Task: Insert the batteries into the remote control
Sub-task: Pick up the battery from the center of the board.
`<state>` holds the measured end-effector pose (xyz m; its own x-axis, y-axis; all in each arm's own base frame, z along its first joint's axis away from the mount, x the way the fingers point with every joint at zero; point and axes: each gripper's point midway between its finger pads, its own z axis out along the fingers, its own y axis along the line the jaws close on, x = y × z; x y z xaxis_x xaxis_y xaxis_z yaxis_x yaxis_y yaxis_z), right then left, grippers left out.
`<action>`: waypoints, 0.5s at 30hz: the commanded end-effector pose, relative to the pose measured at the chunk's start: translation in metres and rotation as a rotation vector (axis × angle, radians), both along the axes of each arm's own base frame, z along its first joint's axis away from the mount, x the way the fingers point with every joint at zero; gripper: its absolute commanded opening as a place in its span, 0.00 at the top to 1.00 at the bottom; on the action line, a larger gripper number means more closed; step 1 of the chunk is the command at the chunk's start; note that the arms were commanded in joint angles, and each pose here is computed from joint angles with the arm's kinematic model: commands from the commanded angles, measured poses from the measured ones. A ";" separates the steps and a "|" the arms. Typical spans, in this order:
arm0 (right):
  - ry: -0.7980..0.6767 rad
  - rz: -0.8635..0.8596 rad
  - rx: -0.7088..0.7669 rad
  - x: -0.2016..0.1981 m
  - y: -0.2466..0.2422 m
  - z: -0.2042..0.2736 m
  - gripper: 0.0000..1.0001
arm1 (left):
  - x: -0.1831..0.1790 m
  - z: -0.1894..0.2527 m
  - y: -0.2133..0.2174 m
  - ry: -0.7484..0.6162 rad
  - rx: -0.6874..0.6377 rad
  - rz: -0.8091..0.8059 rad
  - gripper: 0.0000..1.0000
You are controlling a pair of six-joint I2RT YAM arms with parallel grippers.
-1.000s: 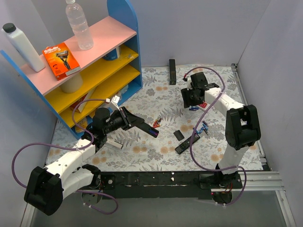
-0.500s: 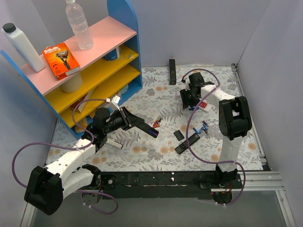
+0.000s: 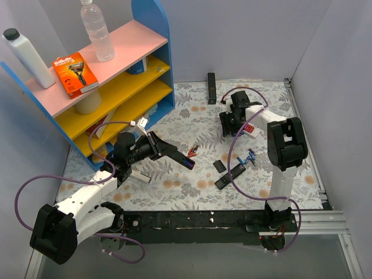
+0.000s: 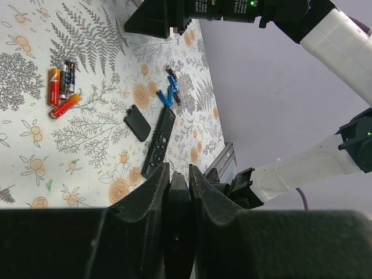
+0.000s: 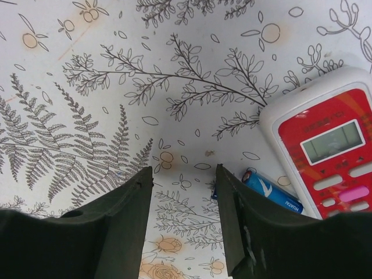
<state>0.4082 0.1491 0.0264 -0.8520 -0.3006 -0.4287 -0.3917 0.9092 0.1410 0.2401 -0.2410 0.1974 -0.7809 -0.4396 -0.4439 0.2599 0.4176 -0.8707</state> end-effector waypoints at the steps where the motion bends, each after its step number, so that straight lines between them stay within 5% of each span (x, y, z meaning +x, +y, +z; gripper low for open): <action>1: 0.000 0.012 0.013 -0.008 -0.001 0.004 0.45 | -0.001 0.010 -0.003 -0.031 -0.006 -0.023 1.00; 15: 0.029 0.004 -0.016 -0.035 -0.013 0.005 0.45 | -0.002 0.013 -0.004 -0.028 -0.019 -0.026 1.00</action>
<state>0.3846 0.1419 0.0242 -0.8581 -0.3074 -0.4114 -0.3930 0.9087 0.1407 0.2387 -0.2417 0.1978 -0.7851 -0.4343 -0.4415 0.2620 0.4130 -0.8722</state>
